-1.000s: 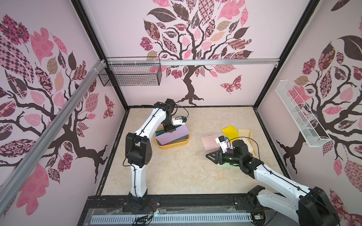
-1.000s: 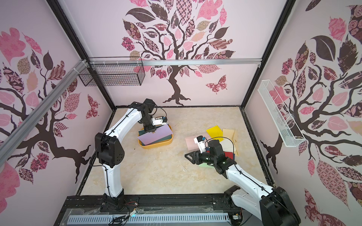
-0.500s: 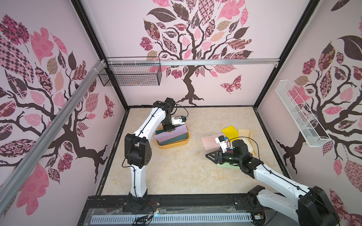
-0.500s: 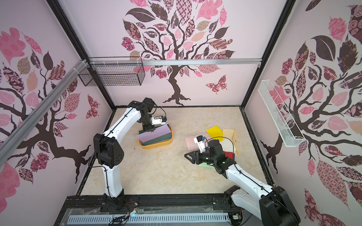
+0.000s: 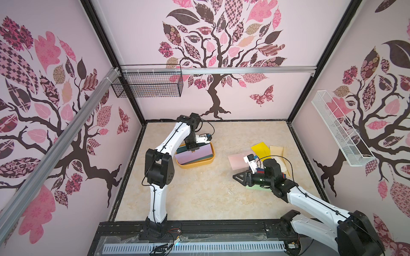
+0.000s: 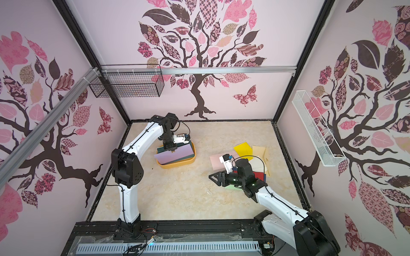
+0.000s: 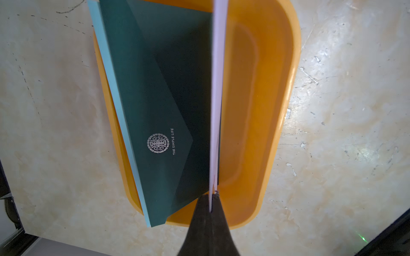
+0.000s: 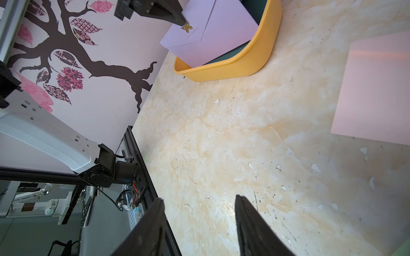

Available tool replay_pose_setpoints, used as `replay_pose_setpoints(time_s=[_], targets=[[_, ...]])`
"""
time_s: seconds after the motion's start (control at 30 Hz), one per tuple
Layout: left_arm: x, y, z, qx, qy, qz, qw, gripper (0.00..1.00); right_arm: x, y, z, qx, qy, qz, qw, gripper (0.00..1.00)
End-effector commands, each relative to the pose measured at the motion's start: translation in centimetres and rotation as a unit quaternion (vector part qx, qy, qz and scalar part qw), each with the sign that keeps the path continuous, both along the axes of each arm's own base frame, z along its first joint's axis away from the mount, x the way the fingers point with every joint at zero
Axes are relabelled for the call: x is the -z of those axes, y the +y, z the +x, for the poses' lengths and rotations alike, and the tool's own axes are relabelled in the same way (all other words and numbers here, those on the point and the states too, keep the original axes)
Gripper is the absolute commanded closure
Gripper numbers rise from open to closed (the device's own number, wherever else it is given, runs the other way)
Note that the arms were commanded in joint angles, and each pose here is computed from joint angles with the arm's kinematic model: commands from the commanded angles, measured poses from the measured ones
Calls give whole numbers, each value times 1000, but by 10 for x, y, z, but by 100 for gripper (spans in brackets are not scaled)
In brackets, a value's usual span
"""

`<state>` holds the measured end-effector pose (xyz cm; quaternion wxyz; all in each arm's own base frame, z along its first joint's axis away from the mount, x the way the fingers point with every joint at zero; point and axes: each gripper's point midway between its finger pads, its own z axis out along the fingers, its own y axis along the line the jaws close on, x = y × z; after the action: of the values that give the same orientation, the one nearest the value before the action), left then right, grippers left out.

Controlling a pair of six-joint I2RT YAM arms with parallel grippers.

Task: Put the sealed envelopes into the storage box
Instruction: Place the envelope in the storage box.

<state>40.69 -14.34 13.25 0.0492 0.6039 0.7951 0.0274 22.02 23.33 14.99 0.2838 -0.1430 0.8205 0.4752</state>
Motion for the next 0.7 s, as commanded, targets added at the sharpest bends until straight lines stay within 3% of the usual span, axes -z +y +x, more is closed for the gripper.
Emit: replay_pose_setpoints(time_s=[0.0, 0.07, 0.13, 0.2, 0.4, 0.47, 0.57, 0.67], targets=[[6, 1, 8, -9, -3, 18, 1000, 100, -1, 3, 0, -5, 3, 7, 1000, 45], [5, -2, 14, -14, -16, 15, 1000, 100, 0, 4, 1, -6, 3, 7, 1000, 45], [2, -4, 20, -22, -28, 9, 999, 86, 3, 3, 2, -3, 6, 5, 1000, 45], [-3, -5, 25, -26, -44, 4, 999, 79, 4, 4, 2, -5, 8, 6, 1000, 45], [-37, -3, 51, -45, -136, -5, 990, 75, 4, 6, 4, -6, 10, 8, 1000, 45], [-53, 2, 67, -63, -190, 1, 980, 73, 4, 6, 5, -5, 11, 7, 1000, 46], [-84, 22, 95, -123, -299, 11, 946, 72, 5, 5, 7, 2, 16, 1, 1000, 46], [-148, 41, 109, -232, -410, -52, 881, 64, 10, -1, 15, 29, 28, -22, 999, 46]])
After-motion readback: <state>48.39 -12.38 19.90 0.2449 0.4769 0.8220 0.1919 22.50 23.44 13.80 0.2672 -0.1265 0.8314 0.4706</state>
